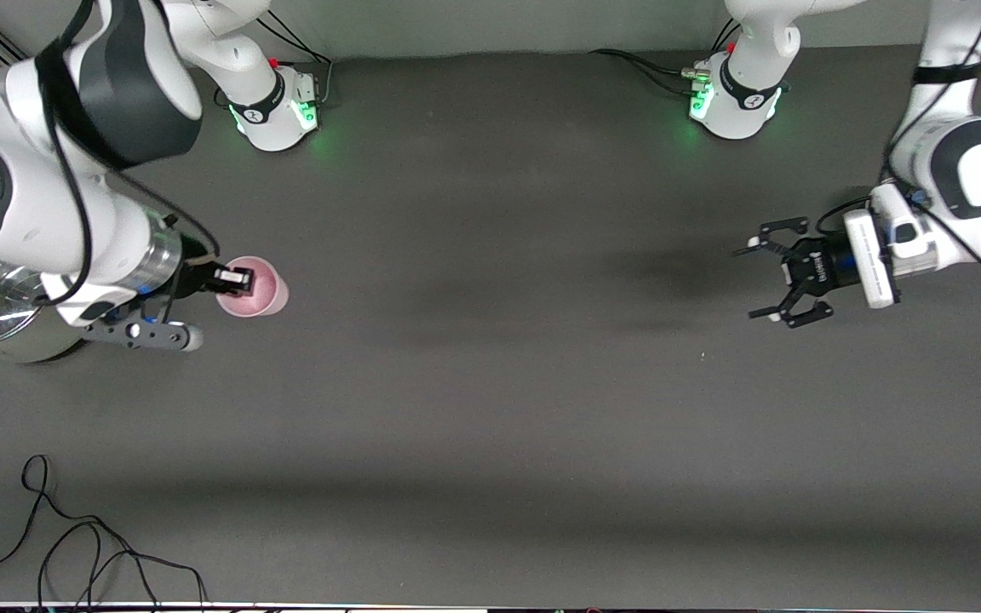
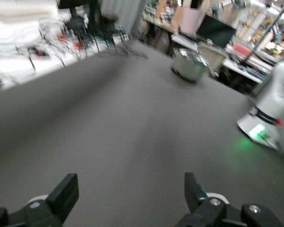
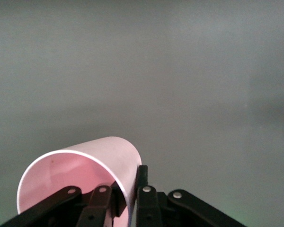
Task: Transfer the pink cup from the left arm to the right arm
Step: 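Carry the cup away with the right gripper while the left gripper withdraws, then lower the pink cup onto the table with the right gripper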
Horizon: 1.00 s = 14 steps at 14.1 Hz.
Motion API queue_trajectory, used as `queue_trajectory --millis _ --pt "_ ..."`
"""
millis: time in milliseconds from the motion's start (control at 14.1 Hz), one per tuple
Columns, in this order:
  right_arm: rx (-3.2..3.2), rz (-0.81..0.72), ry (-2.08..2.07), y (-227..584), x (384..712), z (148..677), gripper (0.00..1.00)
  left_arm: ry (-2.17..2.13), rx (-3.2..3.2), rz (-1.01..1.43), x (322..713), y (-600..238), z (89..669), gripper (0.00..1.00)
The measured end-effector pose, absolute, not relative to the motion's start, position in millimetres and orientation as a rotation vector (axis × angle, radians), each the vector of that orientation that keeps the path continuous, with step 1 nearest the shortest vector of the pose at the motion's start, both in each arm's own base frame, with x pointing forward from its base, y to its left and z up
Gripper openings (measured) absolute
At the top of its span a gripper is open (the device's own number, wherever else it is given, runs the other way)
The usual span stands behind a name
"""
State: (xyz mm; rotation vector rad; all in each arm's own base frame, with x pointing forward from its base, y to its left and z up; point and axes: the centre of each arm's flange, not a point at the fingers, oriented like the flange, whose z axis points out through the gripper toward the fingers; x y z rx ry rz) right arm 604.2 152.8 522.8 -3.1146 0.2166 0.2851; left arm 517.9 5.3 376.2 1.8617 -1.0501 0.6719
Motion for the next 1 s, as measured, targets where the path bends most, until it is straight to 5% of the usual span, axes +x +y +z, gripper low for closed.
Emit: queue_trajectory --millis 427,996 --pt "-3.088 0.173 0.182 98 579 420 0.08 -0.987 2.199 0.074 520 55 487 1.0" --pt "-3.108 -0.016 0.116 56 541 310 0.08 -0.794 2.641 -0.282 520 54 577 1.0"
